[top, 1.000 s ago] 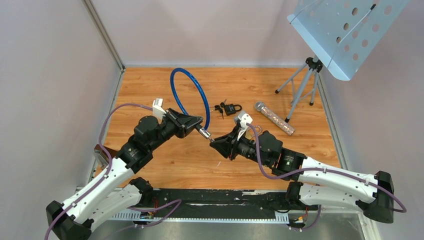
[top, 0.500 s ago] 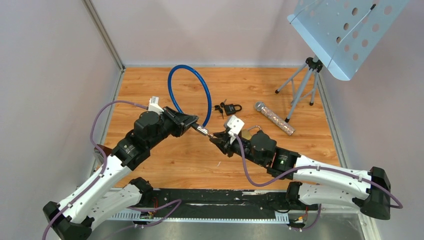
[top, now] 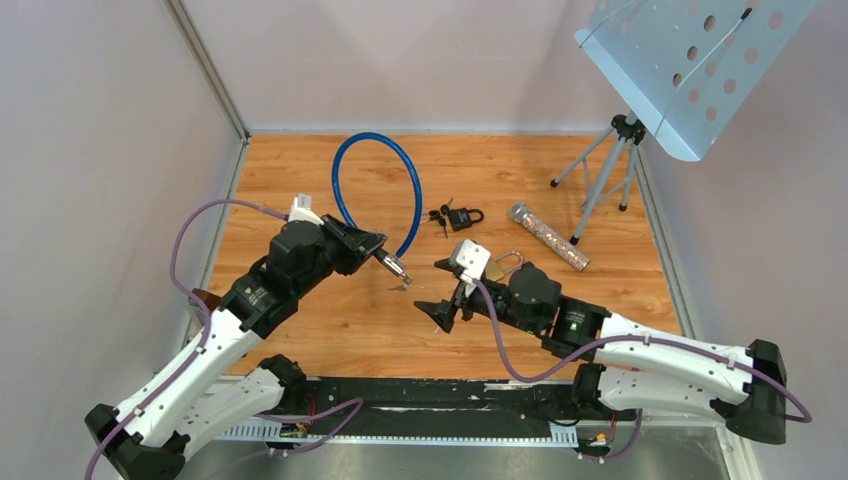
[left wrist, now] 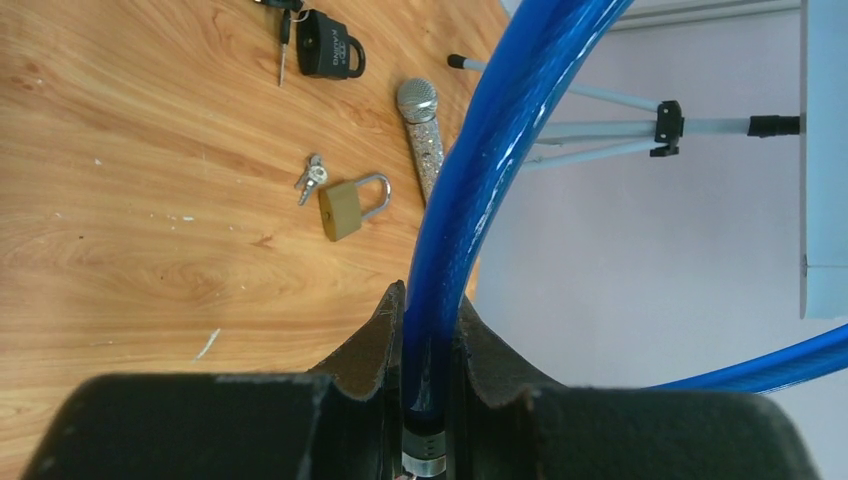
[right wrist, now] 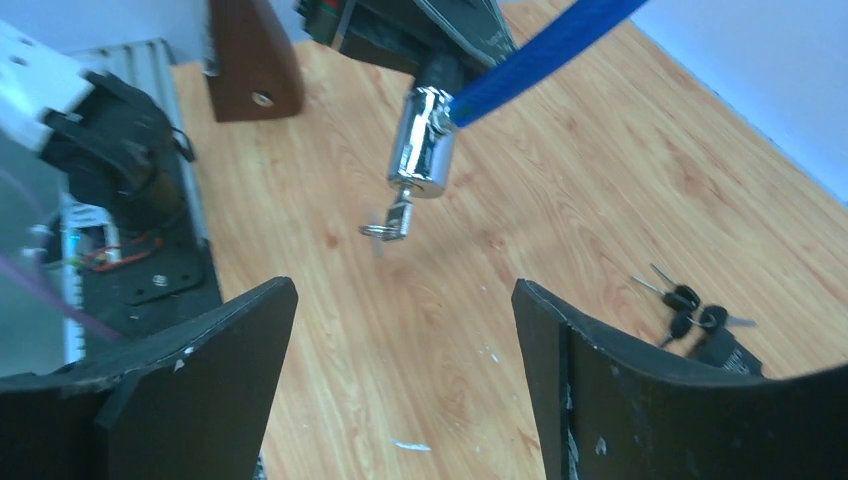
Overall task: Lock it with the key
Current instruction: Lock the lock.
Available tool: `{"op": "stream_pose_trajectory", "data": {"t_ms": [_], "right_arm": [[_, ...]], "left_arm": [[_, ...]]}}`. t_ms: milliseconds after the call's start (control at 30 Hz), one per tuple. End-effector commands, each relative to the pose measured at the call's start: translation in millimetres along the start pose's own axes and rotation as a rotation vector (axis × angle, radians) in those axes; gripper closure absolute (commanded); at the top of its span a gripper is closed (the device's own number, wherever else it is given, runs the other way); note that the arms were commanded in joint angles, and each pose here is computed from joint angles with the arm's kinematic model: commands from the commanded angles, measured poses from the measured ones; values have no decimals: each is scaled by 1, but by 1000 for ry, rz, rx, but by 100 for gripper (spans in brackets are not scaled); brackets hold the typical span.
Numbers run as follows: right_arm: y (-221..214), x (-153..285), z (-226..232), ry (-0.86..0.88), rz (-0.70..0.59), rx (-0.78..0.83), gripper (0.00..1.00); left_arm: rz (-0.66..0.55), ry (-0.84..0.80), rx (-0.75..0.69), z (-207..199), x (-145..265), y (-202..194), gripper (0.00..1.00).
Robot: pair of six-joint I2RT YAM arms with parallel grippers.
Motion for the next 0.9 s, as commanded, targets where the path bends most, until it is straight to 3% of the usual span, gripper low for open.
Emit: {"op": "stream_pose_trajectory", "data": {"t_ms": [0,167,433,700,733,800,867], "right_arm": [[19,17,8,113,-131,-82,17],[35,10,8,101,-181,-187,26],[39,-24,4,-11,-93,-327,52],[29,-39,8,19,-32,-318,68],[26,-41,9,21,-16,-310,73],[19,-45,10,31,6,-276,94],[14,-49,9,26,25,-242,100]], "left_arm": [[-37,-139,-25,-26,15,9,100],[7,-177,-36,-26,18,5,100],[30,-202,-40,-26,21,3,100],[24,-201,-32,-26,22,3,100],[22,-198,-31,-26,22,4,100],[17,-194,-28,-26,22,4,100],[11,-189,-27,-26,22,5,100]]}}
Point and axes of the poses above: each gripper's point midway between its finger pads, its own x axis back along the fingers, its own z axis along the line the jaws close on, y = z × x, the point moved 10 cm from there along x, back along the fingers, and after that the axes turned 5 degrees about x, right-handed, at the moved point
